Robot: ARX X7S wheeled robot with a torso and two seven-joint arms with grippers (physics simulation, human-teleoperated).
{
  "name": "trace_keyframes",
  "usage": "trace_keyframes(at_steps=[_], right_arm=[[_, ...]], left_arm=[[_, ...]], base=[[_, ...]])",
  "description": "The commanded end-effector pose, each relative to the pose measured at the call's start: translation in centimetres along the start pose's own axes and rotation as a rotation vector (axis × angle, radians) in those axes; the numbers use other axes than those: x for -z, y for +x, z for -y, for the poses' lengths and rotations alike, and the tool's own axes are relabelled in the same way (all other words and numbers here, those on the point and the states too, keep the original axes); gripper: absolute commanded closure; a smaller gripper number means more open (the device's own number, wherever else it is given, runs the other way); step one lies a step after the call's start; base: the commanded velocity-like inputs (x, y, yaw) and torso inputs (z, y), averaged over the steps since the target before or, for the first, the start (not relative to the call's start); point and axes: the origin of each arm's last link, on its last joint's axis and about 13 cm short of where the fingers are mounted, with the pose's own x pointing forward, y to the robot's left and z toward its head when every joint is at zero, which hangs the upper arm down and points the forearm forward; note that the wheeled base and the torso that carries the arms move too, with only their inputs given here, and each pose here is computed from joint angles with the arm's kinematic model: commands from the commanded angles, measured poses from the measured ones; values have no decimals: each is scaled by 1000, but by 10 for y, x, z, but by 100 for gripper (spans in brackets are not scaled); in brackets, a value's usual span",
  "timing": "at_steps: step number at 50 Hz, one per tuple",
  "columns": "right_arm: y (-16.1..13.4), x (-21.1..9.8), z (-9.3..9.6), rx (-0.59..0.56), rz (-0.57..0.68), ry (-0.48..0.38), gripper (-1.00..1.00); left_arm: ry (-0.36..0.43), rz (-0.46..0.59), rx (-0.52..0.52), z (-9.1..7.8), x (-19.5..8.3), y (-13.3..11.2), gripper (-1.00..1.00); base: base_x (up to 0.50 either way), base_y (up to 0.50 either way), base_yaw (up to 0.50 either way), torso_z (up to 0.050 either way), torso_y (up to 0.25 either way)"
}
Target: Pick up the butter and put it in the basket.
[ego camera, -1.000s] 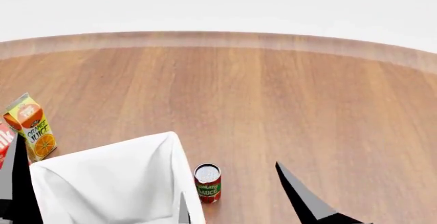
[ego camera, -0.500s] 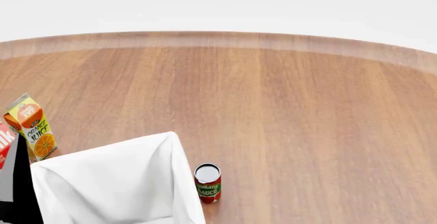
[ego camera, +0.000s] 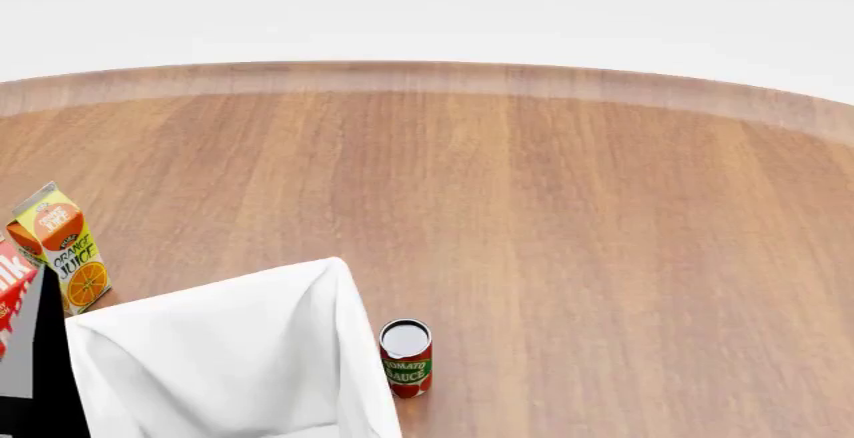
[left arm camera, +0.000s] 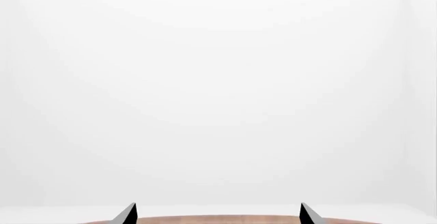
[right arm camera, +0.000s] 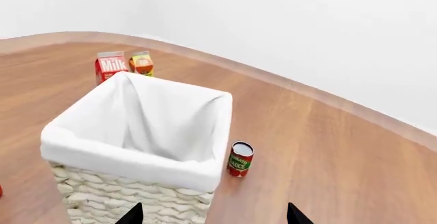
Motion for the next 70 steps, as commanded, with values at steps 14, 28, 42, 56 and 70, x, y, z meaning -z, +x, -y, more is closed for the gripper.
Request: trace_keyframes(at_steps=[14, 28, 42, 56, 70], right_arm=[[13, -10, 9, -129, -173, -86, -100], [21, -13, 10, -216, -242, -112, -100], [28, -14, 12, -283, -322, -152, -100], [35, -19, 10, -408, -372, -208, -100], [41, -23, 12, -464, -402, -219, -100]], left_arm=[[-1, -6, -2, 0, 1, 1, -100], [2, -8, 0, -1, 0, 0, -100], [-3, -7, 2, -1, 1, 0, -100], [-6, -11, 3, 0, 1, 0, -100], [-8, -19, 6, 0, 3, 1, -100]], base=[[0, 0, 0, 0, 0], [0, 0, 0, 0, 0], [0, 0, 0, 0, 0], [0, 0, 0, 0, 0], [0, 0, 0, 0, 0]])
